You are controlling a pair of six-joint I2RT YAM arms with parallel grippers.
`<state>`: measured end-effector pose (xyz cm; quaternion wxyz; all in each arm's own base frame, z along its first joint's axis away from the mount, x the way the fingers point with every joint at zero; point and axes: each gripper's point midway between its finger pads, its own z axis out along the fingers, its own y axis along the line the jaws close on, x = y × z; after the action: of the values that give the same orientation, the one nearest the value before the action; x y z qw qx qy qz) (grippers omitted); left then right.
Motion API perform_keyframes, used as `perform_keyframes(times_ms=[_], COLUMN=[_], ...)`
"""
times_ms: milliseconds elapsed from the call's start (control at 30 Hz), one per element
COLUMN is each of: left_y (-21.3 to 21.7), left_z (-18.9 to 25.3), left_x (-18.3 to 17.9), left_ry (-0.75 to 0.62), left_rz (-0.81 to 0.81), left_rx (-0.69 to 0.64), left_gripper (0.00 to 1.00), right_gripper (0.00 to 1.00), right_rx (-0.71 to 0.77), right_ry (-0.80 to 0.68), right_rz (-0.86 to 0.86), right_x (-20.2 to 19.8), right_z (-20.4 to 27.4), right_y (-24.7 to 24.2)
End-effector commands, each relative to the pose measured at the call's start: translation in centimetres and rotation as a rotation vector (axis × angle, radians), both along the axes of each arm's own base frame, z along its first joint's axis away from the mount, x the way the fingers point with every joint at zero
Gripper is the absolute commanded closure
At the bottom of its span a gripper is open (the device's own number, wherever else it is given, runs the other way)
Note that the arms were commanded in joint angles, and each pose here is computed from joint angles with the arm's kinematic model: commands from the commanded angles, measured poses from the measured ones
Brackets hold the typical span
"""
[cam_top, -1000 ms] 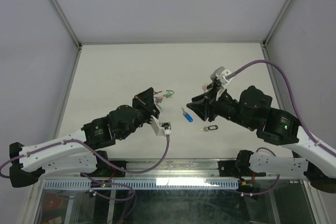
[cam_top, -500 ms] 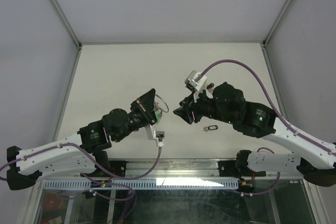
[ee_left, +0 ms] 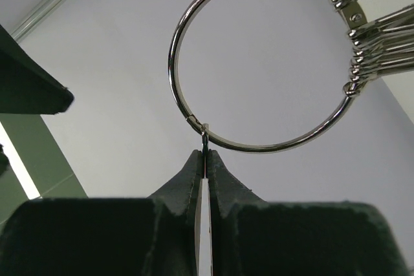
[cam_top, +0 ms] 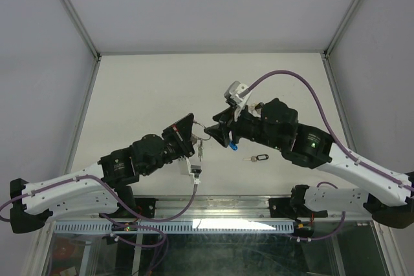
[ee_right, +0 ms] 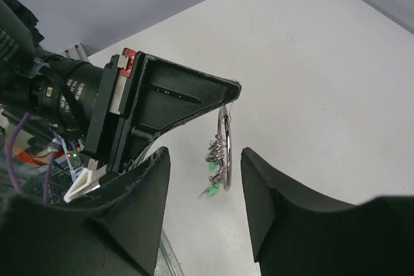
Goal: Put the keys on the keyring
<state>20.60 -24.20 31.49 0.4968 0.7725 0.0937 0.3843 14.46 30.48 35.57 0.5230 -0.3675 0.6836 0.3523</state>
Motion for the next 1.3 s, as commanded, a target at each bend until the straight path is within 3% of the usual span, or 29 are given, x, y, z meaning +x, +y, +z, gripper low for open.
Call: perform_keyframes(times_ms=[0,300,1067,1167,1267], left_y=[0.1,0.2,0.0,0.0,0.1], left_z=[3.0,3.2,3.4,3.4,3.4], left_x=[-0.2,-0.6,-1.0,-1.1,-1.1], left_ry=[-0.109,-0.107,-0.110,-0.108,-0.107], left_rz=[-0.025,-0.040,-0.065,-0.067,-0.067], left_rx=[0.015,0.001,-0.005,-0.009,-0.015], left_gripper=[1.00,1.00,1.00,1.00,1.00], right_gripper=[0.49,0.50,0.64,0.73,0.93], right_rx=[0.039,-0.002,-0.050,-0.046,-0.046], right_ry=[-0.075,-0.080,-0.123,-0.127,-0.134], right_rz=[-0.014,0.002,-0.049,-0.045,-0.038], right_x=[1.4,2.2,4.6,4.6,4.6], right_z=[0.7,-1.6,-3.5,-3.4,-3.3], right_y=[1.8,3.8,5.9,6.1,6.1])
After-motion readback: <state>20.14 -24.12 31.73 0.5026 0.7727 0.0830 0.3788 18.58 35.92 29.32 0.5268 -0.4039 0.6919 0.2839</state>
